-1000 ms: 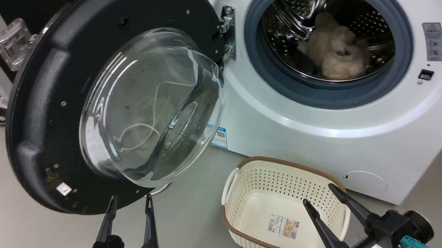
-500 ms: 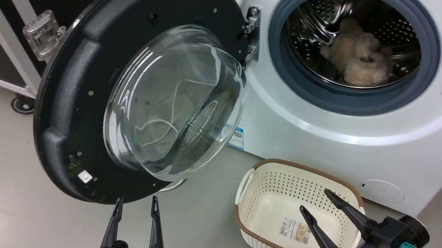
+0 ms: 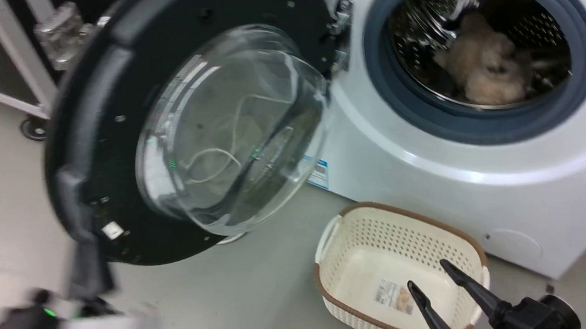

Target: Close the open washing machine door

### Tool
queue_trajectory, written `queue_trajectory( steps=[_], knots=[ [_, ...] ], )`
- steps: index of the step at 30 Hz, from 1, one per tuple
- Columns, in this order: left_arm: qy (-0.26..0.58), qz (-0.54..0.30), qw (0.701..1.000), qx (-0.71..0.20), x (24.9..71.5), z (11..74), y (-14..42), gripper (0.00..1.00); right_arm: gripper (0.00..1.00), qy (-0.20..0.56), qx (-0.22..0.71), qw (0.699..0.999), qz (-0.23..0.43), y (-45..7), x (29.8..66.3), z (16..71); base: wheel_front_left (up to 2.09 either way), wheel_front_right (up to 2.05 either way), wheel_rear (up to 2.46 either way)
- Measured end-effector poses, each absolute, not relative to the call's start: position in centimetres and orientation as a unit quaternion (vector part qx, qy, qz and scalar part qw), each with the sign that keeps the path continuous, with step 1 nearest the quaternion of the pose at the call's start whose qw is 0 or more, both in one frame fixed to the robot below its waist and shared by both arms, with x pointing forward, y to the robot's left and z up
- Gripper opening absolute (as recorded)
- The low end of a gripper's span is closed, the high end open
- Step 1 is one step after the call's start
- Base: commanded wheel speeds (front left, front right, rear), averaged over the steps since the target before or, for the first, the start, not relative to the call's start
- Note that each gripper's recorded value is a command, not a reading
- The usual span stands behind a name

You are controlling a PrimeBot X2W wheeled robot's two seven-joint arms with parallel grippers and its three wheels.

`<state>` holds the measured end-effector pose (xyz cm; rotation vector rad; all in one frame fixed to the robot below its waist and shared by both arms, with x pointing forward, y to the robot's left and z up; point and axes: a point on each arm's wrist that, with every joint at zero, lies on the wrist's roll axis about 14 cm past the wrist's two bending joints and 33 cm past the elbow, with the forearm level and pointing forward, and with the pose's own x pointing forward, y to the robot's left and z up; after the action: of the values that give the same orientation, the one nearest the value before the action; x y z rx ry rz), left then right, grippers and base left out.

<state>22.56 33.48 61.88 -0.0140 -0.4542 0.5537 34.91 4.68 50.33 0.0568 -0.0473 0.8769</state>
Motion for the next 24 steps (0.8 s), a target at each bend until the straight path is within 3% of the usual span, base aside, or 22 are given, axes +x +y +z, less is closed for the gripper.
queue_trajectory(
  steps=[7,13,18,24],
  knots=[
    [-0.293,0.295,0.906,-0.076,23.9,66.1,39.9,0.0,1.0,-0.012,0.025,0.919,0.393,2.0,35.9,49.3,0.0,0.0,0.0],
    [-0.303,0.351,0.87,-0.168,24.3,67.5,47.0,0.0,1.0,-0.002,0.029,0.932,0.361,-0.4,36.8,48.5,0.0,0.0,0.0],
    [-0.237,0.368,0.855,-0.28,25.6,63.9,50.5,0.0,1.0,0.004,0.028,0.941,0.337,-2.1,37.5,48.0,0.0,0.0,0.0],
    [-0.127,0.34,0.83,-0.425,28.1,58.0,50.0,0.0,1.0,0.015,0.027,0.945,0.325,-3.3,37.8,47.3,0.0,0.0,0.0]
  ],
)
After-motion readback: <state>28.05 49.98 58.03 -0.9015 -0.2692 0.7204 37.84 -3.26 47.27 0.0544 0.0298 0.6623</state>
